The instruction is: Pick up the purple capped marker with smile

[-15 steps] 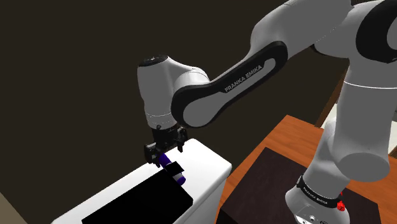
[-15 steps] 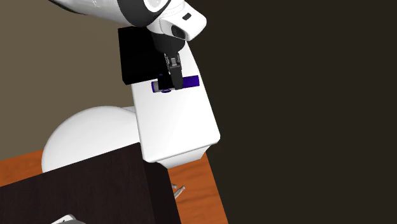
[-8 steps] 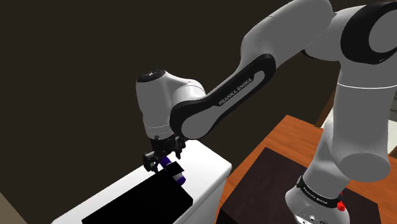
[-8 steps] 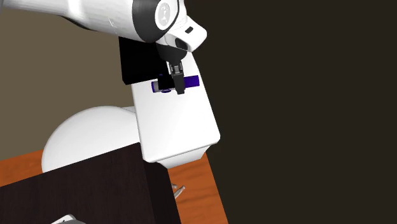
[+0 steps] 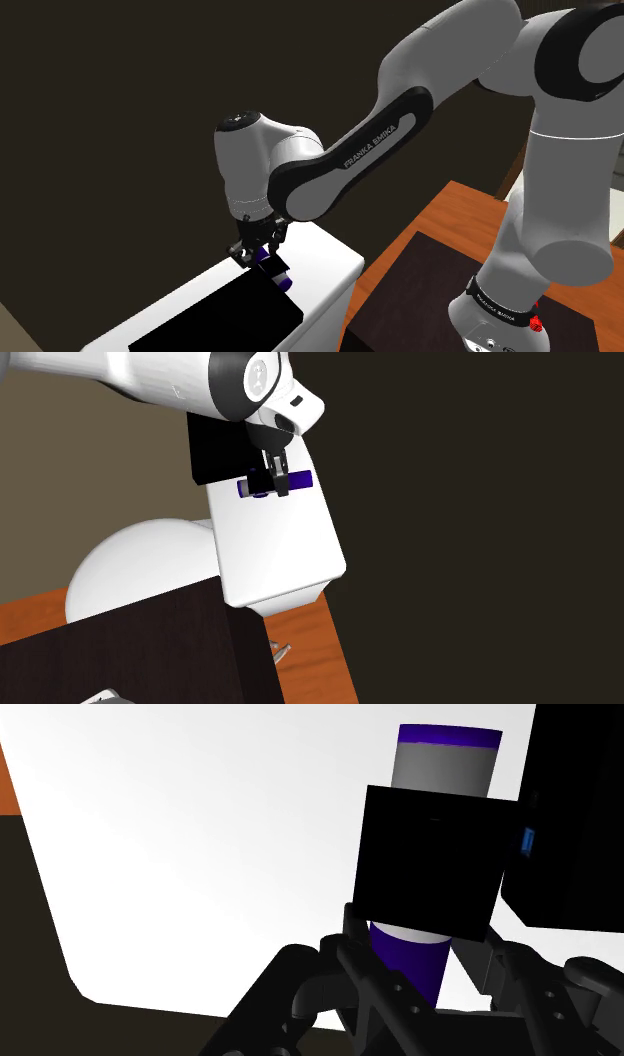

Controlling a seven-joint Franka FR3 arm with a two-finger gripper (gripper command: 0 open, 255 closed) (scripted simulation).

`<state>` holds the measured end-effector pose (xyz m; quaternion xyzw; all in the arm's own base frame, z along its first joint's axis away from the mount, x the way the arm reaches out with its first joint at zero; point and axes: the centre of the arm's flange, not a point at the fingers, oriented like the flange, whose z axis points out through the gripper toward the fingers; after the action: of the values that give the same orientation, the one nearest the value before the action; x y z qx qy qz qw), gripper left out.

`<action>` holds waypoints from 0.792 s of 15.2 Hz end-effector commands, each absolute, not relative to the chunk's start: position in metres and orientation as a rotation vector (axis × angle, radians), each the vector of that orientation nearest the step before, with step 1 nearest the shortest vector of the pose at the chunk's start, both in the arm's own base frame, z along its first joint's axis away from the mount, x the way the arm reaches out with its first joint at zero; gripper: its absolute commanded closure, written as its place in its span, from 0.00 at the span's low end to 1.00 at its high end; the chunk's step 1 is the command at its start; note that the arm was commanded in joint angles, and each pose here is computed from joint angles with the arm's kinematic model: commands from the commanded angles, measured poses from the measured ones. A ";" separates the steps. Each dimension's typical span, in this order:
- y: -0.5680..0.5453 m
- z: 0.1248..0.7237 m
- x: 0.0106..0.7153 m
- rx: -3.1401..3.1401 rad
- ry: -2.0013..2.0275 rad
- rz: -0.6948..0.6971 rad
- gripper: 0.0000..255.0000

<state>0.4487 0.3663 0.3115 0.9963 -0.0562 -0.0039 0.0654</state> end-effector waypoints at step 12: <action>0.365 0.356 0.448 3.004 -0.168 -0.018 1.00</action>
<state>0.4485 0.3657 0.3514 0.9962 -0.0557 -0.0058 0.0662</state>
